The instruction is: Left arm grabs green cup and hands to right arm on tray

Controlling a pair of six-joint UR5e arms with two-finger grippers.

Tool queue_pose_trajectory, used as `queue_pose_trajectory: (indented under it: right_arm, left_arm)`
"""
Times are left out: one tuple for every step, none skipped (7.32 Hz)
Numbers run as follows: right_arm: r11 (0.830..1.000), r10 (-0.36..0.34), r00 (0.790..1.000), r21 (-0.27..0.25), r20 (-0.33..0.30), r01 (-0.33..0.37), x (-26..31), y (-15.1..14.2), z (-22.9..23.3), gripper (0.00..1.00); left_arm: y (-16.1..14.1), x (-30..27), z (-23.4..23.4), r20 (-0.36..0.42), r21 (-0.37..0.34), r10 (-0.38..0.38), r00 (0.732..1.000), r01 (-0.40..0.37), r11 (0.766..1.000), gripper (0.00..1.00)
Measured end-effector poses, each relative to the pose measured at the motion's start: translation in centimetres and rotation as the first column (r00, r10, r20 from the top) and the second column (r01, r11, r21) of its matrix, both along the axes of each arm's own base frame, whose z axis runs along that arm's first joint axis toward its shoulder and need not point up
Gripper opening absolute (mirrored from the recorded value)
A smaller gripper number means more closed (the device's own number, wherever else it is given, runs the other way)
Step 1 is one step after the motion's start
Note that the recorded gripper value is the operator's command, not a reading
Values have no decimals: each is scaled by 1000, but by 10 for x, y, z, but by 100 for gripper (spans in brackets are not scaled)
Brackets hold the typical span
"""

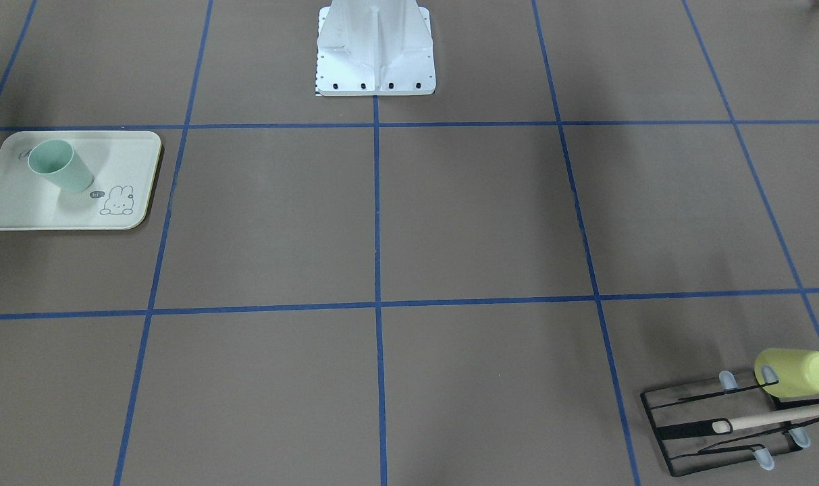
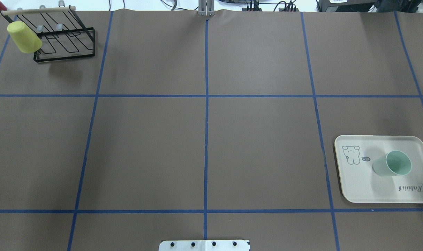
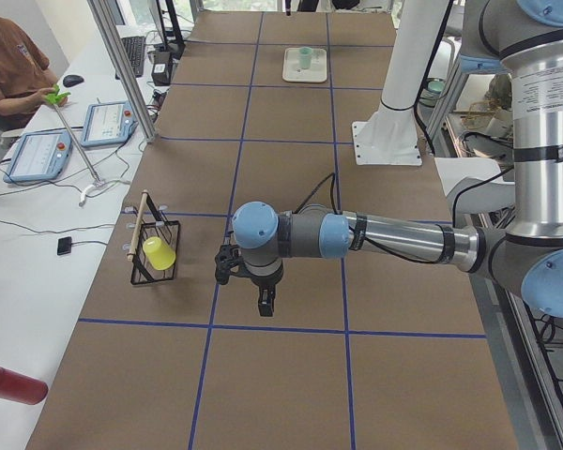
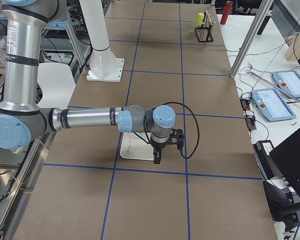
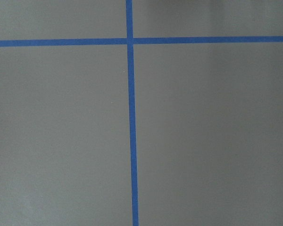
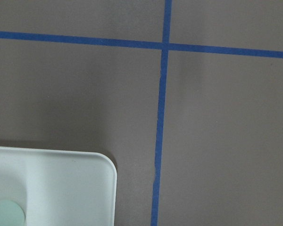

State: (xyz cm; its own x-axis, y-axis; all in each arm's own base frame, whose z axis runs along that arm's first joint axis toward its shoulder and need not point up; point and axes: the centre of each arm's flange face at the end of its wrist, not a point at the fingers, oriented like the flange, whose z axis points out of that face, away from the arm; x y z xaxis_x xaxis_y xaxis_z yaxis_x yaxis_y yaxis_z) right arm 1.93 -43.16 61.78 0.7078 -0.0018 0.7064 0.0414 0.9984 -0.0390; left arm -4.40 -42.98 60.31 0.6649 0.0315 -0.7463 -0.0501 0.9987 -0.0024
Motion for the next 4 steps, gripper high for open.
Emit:
queue_pose_trajectory:
  right_arm:
    - [1000, 21, 1000, -13, 4, -21, 0, 0, -1, 100]
    - [999, 48, 999, -17, 6, -47, 0, 0, -1, 100]
    - [997, 77, 997, -15, 8, -77, 1, 1, 3, 100]
    - [995, 103, 995, -9, 10, -103, 1, 2, 8, 100]
  left_arm:
    - [0, 0, 0, 0, -1, 0, 1000, 0, 1000, 100]
    - [0, 0, 1, 1, -1, 0, 1000, 0, 1000, 100]
    - [0, 0, 1, 1, -1, 0, 1000, 0, 1000, 100]
    - [0, 0, 1, 1, -1, 1, 1000, -1, 1000, 100]
